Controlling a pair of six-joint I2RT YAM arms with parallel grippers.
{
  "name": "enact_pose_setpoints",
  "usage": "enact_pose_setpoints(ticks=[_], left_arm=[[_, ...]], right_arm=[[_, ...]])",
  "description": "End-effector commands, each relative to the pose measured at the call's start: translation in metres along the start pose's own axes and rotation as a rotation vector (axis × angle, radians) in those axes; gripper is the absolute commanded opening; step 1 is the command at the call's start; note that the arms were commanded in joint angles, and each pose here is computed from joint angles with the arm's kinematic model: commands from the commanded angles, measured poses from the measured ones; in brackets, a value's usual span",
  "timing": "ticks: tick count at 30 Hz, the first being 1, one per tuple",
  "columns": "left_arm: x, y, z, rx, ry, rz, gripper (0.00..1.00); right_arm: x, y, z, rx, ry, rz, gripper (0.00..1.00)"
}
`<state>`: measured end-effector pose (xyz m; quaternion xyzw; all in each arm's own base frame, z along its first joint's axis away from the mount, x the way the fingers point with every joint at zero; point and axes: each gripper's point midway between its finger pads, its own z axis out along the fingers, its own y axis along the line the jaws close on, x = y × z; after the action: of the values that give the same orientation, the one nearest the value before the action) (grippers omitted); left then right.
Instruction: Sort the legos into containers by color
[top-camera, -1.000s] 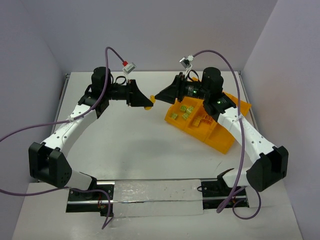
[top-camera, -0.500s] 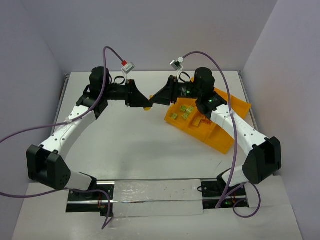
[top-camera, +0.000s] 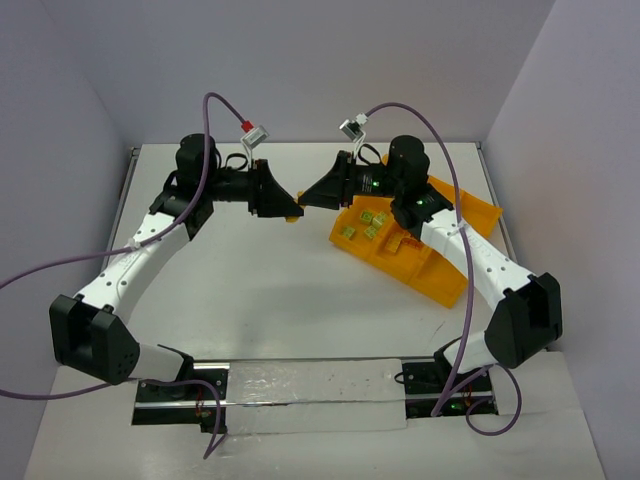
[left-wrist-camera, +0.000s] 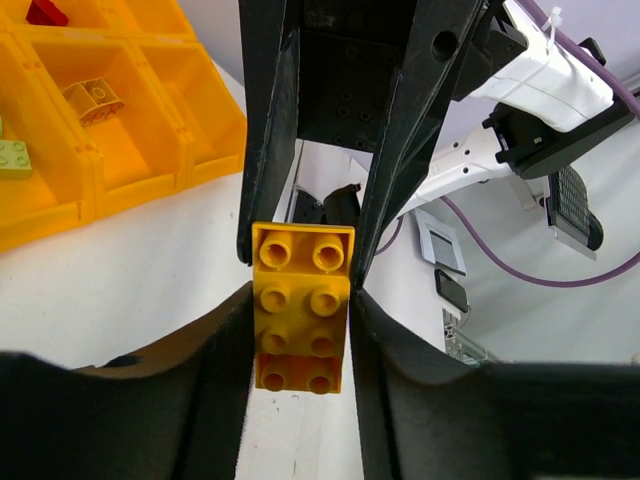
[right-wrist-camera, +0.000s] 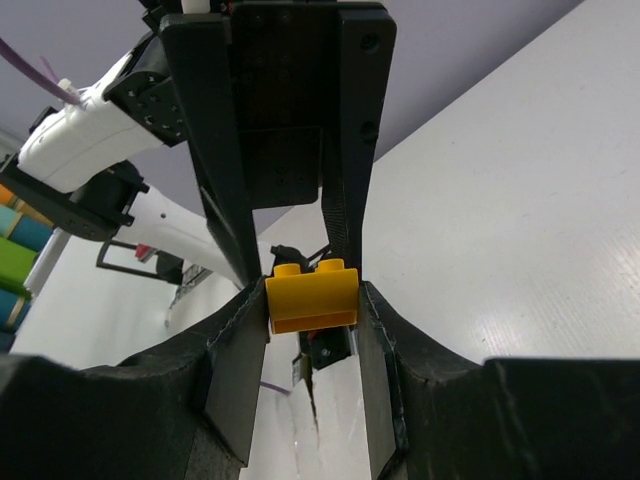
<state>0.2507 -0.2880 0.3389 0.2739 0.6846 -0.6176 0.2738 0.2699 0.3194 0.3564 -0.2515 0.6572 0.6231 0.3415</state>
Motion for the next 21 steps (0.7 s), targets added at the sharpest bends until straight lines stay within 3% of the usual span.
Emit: enact_pose_setpoints(ticks=[1, 2, 3, 10, 14, 17, 21], left_arm=[[-0.007, -0.016, -0.004, 0.005, -0.016, 0.075, 0.72], [-0.007, -0.017, -0.004, 0.001, -0.017, 0.077, 0.83], [-0.008, -0.016, -0.004, -0.01, -0.022, 0.076, 0.99], [-0.01, -0.012, -0.012, -0.065, -0.027, 0.088, 0.99], [-0.021, 0.005, -0.041, -0.174, -0.093, 0.078, 0.99], [-0.034, 0.021, -0.071, -0.289, -0.201, 0.033, 0.99], [-0.049, 0.04, -0.094, -0.381, -0.32, -0.011, 0.99]], right_arm=[[-0.009, 0.008, -0.001, 0.016, -0.043, -0.078, 0.0], [-0.009, 0.005, -0.001, 0.028, -0.045, -0.076, 0.0], [-0.009, 0.003, -0.002, 0.048, -0.046, -0.08, 0.0], [-0.013, -0.028, -0.017, 0.265, -0.089, -0.087, 0.0], [-0.018, -0.084, -0.072, 0.702, -0.173, -0.05, 0.0], [-0.003, -0.124, -0.141, 1.052, -0.224, -0.021, 0.0], [0.028, -0.155, -0.213, 1.343, -0.249, 0.033, 0.0]])
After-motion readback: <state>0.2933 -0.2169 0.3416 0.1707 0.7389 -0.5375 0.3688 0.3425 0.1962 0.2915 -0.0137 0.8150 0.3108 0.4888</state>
